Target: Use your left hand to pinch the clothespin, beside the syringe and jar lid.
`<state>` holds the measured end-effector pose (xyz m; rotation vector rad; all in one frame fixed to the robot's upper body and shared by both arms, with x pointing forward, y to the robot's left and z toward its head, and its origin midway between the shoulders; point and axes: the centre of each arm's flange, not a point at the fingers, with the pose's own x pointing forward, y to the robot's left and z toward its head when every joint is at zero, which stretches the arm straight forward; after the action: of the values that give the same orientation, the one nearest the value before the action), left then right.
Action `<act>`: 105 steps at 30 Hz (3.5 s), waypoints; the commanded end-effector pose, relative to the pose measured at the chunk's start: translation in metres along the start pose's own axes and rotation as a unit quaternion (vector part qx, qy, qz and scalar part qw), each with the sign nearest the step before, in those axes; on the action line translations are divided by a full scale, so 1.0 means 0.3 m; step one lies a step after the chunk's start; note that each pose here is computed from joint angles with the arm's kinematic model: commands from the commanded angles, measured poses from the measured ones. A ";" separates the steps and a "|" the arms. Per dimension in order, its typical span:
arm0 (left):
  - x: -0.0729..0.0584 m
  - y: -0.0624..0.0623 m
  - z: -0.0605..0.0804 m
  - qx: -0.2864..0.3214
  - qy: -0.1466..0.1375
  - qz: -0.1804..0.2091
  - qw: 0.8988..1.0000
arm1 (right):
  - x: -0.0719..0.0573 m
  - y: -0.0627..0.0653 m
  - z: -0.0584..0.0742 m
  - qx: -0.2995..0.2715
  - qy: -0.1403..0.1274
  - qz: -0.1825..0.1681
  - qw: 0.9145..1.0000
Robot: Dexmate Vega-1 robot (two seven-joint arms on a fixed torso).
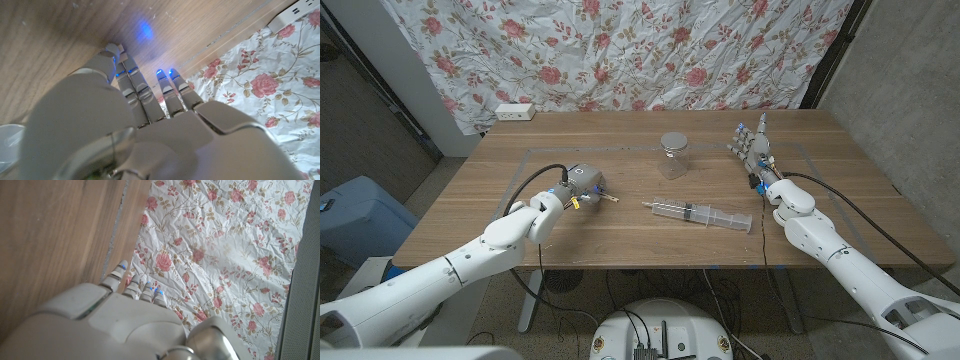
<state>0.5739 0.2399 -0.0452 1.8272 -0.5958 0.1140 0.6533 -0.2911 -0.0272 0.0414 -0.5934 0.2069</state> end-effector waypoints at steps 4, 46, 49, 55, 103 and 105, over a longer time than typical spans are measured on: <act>-0.014 0.049 -0.010 0.005 -0.009 0.018 1.000 | 0.000 0.000 0.000 0.000 0.000 0.000 1.000; -0.063 0.124 -0.070 -0.017 0.003 0.041 0.999 | 0.000 0.001 0.000 0.000 0.000 0.000 1.000; -0.066 0.124 -0.075 -0.024 0.006 0.043 0.999 | 0.000 0.001 0.000 0.000 0.000 0.000 1.000; -0.067 0.122 -0.082 -0.048 0.012 0.045 0.998 | 0.000 0.001 0.000 0.000 0.000 0.000 1.000; -0.053 0.087 -0.075 -0.247 0.006 0.059 0.967 | 0.000 0.001 0.000 0.000 0.000 0.000 1.000; -0.051 0.086 -0.075 -0.252 0.005 0.057 0.966 | 0.000 0.001 0.000 0.000 0.000 0.000 1.000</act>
<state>0.5511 0.2585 -0.0183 1.3695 -0.6678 0.0736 0.6533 -0.2910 -0.0273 0.0416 -0.5936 0.2065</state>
